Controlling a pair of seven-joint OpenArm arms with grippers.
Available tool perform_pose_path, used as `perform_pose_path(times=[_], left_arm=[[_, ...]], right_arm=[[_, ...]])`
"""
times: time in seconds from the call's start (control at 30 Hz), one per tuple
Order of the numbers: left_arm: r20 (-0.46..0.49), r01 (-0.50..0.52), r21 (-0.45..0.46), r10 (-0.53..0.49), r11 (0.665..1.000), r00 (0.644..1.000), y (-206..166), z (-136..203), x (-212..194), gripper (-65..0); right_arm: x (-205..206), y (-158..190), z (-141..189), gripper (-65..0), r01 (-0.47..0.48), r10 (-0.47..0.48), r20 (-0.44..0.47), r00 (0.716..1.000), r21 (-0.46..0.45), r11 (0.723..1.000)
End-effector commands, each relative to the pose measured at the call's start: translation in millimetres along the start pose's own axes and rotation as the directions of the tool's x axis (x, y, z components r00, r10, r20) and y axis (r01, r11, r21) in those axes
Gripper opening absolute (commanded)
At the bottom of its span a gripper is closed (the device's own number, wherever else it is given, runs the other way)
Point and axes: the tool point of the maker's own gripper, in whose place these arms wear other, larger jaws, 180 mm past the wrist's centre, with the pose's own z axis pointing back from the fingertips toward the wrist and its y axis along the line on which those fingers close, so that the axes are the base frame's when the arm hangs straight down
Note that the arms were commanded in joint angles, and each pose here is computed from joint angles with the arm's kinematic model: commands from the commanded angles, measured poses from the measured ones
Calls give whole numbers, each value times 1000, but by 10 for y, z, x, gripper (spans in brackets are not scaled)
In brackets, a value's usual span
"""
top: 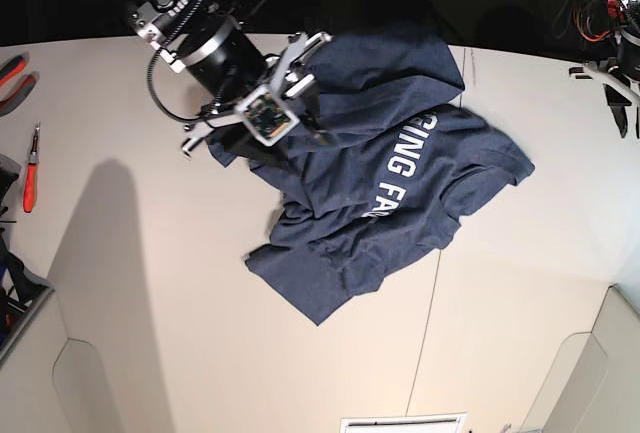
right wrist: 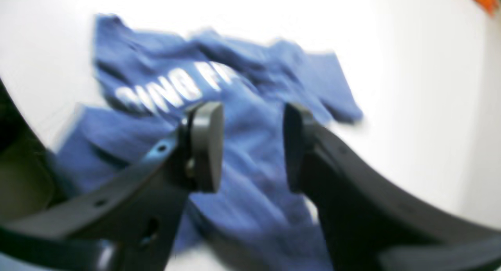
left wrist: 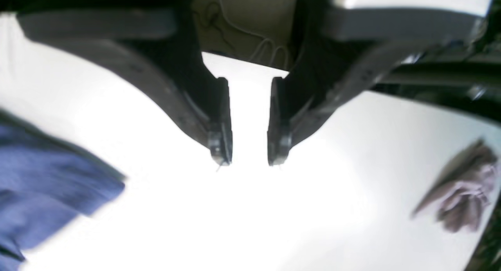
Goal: Layout the t-shirt on the table in an organized manner, then fold the t-shirt properly
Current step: 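Reach the right gripper over the shirt and pinch a fold of fabric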
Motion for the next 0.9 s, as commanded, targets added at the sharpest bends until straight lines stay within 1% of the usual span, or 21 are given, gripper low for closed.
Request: perform_pose_path(times=[0.0, 0.1, 0.17, 0.2, 0.23, 0.3, 0.37, 0.43, 0.57, 0.63, 0.73, 0.8, 0.87], left_arm=[[34, 9, 25, -9, 1000, 999, 93, -4, 120, -461], [31, 13, 47, -14, 999, 999, 198, -3, 132, -461], [35, 13, 74, -16, 997, 999, 300, 4, 151, -461], [39, 13, 89, -16, 996, 999, 358, 9, 164, -461], [41, 10, 103, -14, 995, 999, 414, 16, 175, -461], [44, -7, 131, 2, 991, 999, 536, 33, 189, -461], [49, -33, 147, 27, 989, 998, 642, 49, 208, -461], [60, -60, 139, 52, 988, 997, 695, 60, 236, -461], [74, -79, 119, 71, 990, 995, 718, 59, 283, -461], [73, -83, 117, 75, 990, 994, 709, 43, 294, -461], [64, -87, 115, 80, 990, 995, 705, 44, 275, -461], [47, -90, 112, 85, 990, 995, 696, 40, 246, -461], [47, -89, 110, 84, 990, 995, 693, 40, 245, -461]], right_arm=[[261, 109, -68, -395, -8, 7, 77, 997, 19, 1000], [540, 507, -283, -395, -71, 60, 124, 991, 85, 994], [599, 712, -461, -395, -102, 91, 107, 990, 99, 990], [605, 790, -543, -395, -115, 103, 103, 989, 123, 986], [583, 839, -630, -395, -134, 123, 92, 988, 136, 982], [498, 863, -821, -395, -169, 164, 51, 985, 125, 978], [388, 925, -1001, -395, -201, 199, 23, 980, 143, 969], [262, 1041, -1150, -395, -242, 247, -3, 969, 186, 952], [89, 1237, -1322, -395, -332, 340, 1, 940, 212, 919], [116, 1241, -1405, -395, -367, 371, 16, 929, 196, 910], [272, 1208, -1514, -395, -408, 405, 54, 913, 188, 893], [425, 1099, -1584, -395, -442, 434, 84, 897, 163, 882], [598, 961, -1661, -395, -454, 442, 109, 891, 138, 880]])
